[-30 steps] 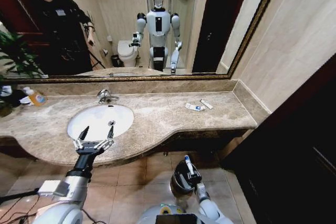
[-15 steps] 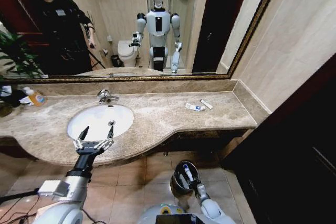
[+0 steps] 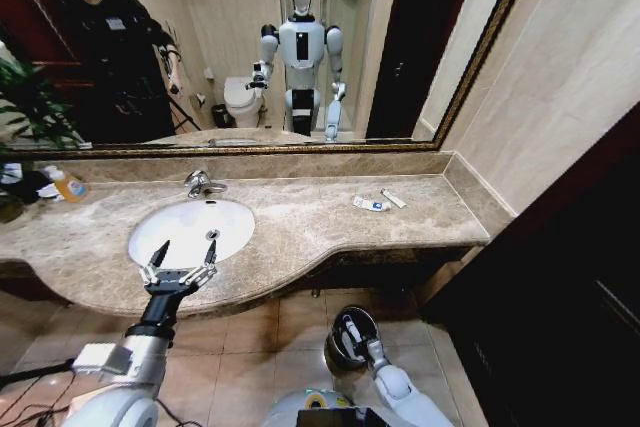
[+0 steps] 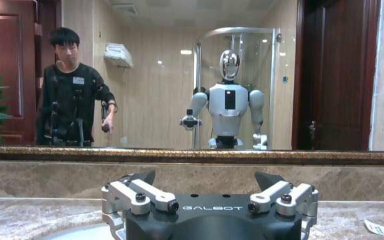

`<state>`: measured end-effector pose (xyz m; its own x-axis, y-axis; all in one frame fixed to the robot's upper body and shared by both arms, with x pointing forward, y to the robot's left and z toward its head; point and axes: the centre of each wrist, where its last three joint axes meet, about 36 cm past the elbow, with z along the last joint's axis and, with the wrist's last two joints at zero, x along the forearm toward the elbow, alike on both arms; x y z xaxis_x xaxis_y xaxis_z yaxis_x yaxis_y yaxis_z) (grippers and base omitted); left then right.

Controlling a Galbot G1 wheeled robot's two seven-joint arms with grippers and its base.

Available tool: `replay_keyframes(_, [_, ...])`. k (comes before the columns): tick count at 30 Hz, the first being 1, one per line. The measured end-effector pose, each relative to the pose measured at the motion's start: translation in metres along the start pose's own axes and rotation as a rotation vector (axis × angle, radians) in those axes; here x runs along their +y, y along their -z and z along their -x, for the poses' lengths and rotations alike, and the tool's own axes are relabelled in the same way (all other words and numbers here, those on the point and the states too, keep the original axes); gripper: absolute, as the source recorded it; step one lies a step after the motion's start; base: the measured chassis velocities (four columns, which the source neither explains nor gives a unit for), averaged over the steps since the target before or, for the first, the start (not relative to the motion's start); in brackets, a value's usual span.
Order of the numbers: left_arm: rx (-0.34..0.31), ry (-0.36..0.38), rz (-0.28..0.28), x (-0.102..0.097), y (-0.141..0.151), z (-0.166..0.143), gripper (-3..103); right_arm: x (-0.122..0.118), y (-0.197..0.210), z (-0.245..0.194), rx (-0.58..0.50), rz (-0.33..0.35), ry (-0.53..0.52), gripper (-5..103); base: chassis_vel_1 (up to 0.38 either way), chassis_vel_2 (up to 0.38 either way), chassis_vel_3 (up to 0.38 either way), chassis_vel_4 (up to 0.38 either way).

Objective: Pick up the trash from the sink and place it in the trash bin.

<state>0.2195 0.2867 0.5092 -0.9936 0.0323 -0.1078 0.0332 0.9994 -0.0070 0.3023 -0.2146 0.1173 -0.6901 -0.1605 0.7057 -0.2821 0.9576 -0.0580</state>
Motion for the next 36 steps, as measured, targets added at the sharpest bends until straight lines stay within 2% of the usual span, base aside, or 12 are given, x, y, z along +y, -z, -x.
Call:
replay_keyframes(2, [0.000, 0.000, 0.000, 0.000, 0.000, 0.000, 100, 0.000, -0.002, 0.000, -0.020, -0.008, -0.014, 44, 0.000, 0.000, 0.000, 0.000])
replay_keyframes(3, [0.000, 0.000, 0.000, 0.000, 0.000, 0.000, 100, 0.000, -0.002, 0.000, -0.020, -0.008, -0.014, 44, 0.000, 0.000, 0.000, 0.000])
replay_keyframes(7, [0.000, 0.000, 0.000, 0.000, 0.000, 0.000, 100, -0.001, -0.007, -0.004, -0.037, -0.021, -0.030, 66, 0.000, 0.000, 0.000, 0.000])
replay_keyframes(9, [0.000, 0.000, 0.000, 0.000, 0.000, 0.000, 100, -0.001, -0.007, -0.004, -0.040, -0.021, -0.034, 66, 0.000, 0.000, 0.000, 0.000])
replay_keyframes(12, [0.000, 0.000, 0.000, 0.000, 0.000, 0.000, 100, -0.002, -0.006, -0.007, -0.050, -0.023, -0.040, 83, 0.000, 0.000, 0.000, 0.000])
replay_keyframes(13, [0.000, 0.000, 0.000, 0.000, 0.000, 0.000, 100, -0.002, -0.006, -0.007, -0.050, -0.023, -0.040, 83, 0.000, 0.000, 0.000, 0.000])
replay_keyframes(14, [0.000, 0.000, 0.000, 0.000, 0.000, 0.000, 100, -0.002, -0.005, -0.009, -0.055, -0.023, -0.042, 88, 0.000, 0.000, 0.000, 0.000])
replay_keyframes(16, [0.000, 0.000, 0.000, 0.000, 0.000, 0.000, 100, -0.002, -0.005, -0.010, -0.056, -0.022, -0.042, 88, 0.000, 0.000, 0.000, 0.000])
replay_keyframes(17, [0.000, 0.000, 0.000, 0.000, 0.000, 0.000, 100, -0.002, -0.005, -0.012, -0.059, -0.017, -0.041, 97, 0.000, 0.000, 0.000, 0.000])
replay_keyframes(24, [0.000, 0.000, 0.000, 0.000, 0.000, 0.000, 100, -0.001, -0.007, -0.014, -0.063, -0.008, -0.058, 100, 0.000, 0.000, 0.000, 0.000])
replay_keyframes(29, [0.000, 0.000, 0.000, 0.000, 0.000, 0.000, 100, 0.010, 0.004, -0.027, -0.098, 0.036, -0.085, 100, 0.000, 0.000, 0.000, 0.000])
replay_keyframes(36, [0.000, 0.000, 0.000, 0.000, 0.000, 0.000, 100, 0.016, 0.023, -0.069, -0.182, 0.085, -0.103, 100, 0.000, 0.000, 0.000, 0.000])
